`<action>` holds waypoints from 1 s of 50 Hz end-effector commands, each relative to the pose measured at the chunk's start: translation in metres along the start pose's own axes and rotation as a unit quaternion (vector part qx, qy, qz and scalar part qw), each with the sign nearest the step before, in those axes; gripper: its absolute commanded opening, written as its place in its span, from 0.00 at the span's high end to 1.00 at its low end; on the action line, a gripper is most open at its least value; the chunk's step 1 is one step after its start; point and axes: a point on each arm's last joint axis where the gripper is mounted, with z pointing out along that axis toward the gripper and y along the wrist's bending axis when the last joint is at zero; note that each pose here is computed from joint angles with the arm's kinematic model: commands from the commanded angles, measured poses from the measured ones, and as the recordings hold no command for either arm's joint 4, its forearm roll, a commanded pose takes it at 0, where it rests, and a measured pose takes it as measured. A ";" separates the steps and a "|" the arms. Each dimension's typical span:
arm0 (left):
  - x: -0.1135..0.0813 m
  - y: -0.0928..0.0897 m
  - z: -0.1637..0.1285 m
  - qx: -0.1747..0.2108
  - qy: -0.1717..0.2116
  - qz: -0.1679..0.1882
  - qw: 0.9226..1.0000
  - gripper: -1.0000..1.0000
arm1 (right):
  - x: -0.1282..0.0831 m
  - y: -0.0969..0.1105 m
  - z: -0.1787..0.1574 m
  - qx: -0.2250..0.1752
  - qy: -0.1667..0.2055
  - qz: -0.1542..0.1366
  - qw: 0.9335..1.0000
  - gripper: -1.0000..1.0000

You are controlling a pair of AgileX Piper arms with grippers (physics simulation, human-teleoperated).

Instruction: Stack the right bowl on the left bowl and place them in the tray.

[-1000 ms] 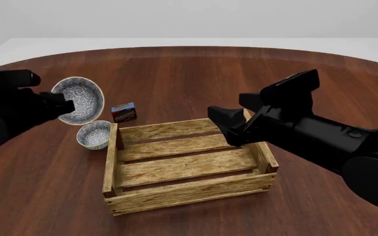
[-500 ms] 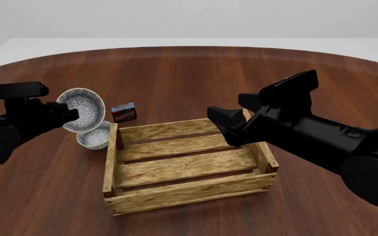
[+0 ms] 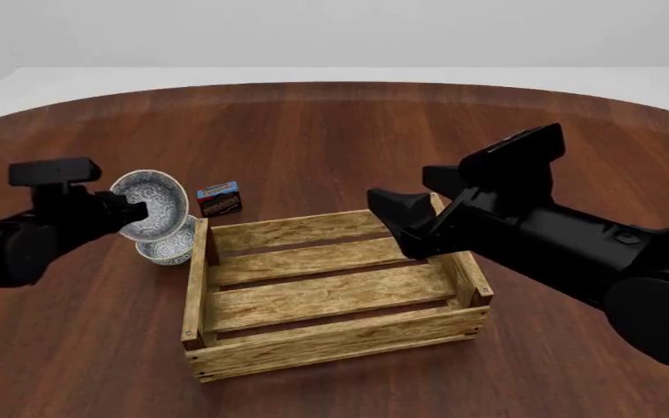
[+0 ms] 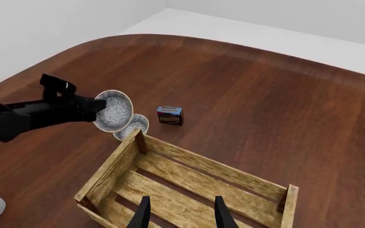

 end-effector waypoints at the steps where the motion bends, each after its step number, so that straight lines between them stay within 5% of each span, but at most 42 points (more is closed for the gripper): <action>1: 0.005 0.004 0.017 -0.006 0.005 -0.004 1.000 1.00 | -0.001 0.000 -0.001 0.001 -0.001 0.000 1.000 0.00; 50: 0.027 0.007 0.043 -0.009 0.034 -0.003 0.999 1.00 | 0.000 0.001 0.000 -0.001 -0.001 -0.002 1.000 0.00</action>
